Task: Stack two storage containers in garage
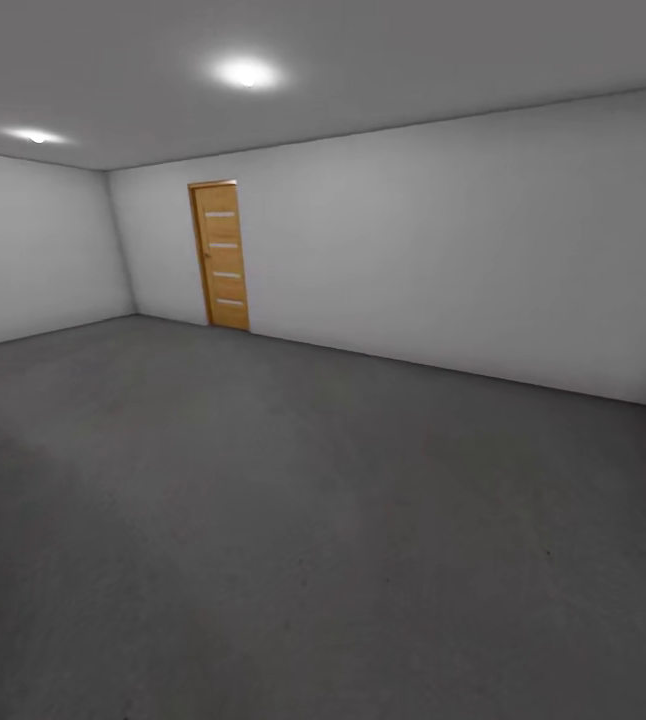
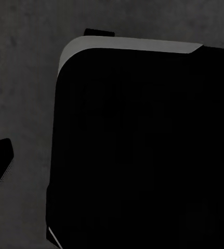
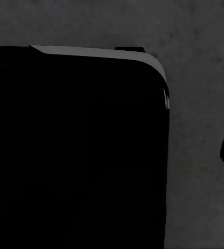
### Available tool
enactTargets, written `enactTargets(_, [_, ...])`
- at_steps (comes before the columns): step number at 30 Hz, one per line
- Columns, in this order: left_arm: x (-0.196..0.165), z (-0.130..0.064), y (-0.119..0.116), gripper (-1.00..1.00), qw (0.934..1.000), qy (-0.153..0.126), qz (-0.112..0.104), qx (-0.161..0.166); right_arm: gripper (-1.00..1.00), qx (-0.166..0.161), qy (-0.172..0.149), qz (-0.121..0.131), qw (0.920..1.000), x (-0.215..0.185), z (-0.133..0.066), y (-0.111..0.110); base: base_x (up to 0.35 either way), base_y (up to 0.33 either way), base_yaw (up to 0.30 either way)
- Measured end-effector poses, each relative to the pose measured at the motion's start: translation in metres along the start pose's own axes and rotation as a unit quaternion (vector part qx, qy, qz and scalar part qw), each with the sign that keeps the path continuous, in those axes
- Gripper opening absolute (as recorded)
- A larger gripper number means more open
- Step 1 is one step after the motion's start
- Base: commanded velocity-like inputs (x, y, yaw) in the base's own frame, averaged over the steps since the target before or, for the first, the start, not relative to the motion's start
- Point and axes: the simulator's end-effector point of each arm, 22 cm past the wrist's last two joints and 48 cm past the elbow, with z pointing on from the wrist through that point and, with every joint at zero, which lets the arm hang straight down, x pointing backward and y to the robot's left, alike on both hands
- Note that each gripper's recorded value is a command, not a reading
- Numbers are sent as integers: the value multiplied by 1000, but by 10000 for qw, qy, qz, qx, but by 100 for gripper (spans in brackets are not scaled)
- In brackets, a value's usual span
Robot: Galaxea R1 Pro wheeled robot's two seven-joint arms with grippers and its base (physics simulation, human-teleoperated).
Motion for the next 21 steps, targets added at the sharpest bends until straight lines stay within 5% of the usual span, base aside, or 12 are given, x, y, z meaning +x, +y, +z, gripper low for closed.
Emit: enactTargets(21, [0, 0, -1, 100, 10000, 3, 3, 8, 100, 1, 0, 0, 10000, 0, 0, 0, 321, 0, 0])
